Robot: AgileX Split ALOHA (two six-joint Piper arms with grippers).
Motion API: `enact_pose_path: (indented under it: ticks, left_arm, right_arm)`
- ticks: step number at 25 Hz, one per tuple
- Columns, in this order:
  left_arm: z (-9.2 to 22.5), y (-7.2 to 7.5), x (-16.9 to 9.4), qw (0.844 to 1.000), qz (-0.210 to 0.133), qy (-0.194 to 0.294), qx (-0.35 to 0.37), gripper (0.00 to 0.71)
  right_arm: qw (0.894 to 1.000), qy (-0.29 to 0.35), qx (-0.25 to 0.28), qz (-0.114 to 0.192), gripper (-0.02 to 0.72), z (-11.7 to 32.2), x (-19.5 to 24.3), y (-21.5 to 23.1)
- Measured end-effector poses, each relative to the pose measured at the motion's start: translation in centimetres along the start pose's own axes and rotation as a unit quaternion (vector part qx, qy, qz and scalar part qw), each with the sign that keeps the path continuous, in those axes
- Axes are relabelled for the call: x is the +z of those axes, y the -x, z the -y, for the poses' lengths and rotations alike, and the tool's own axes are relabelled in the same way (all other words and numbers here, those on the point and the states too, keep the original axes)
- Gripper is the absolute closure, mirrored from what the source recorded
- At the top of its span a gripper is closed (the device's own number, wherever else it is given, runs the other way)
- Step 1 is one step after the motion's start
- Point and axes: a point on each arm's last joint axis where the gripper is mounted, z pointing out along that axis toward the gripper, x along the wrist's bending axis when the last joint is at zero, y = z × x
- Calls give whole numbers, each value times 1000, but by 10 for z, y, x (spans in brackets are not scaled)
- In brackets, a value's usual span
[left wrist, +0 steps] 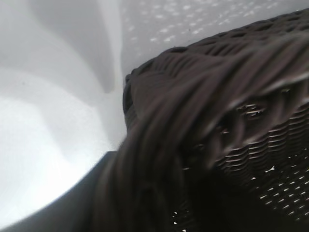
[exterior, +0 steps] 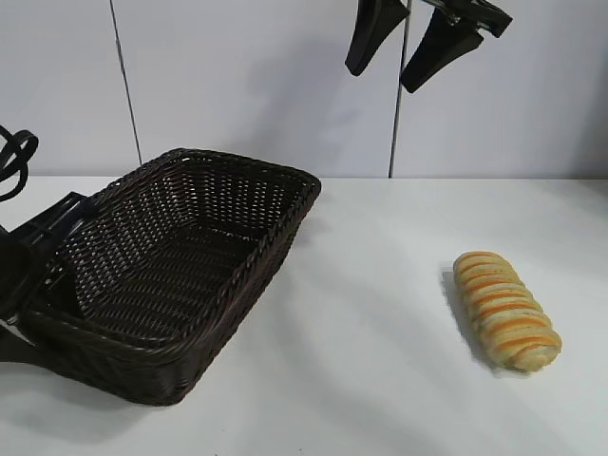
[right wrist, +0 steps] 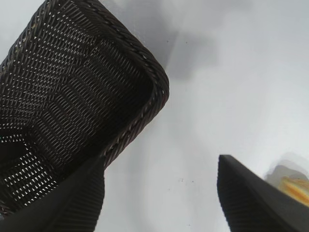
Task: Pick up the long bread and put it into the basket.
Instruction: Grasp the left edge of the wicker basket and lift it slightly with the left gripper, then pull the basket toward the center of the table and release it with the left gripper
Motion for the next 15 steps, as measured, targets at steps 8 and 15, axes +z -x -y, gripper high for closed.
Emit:
enact_pose_path:
  ticks: [8, 15]
  left_arm:
    - [-30, 23, -31, 998, 10, -9, 67, 603]
    - [-49, 48, -25, 970, -27, -69, 231, 603]
  right_arm:
    - [1000, 0, 0, 0, 218, 0, 0, 0]
    - [1000, 0, 0, 0, 218, 0, 0, 0]
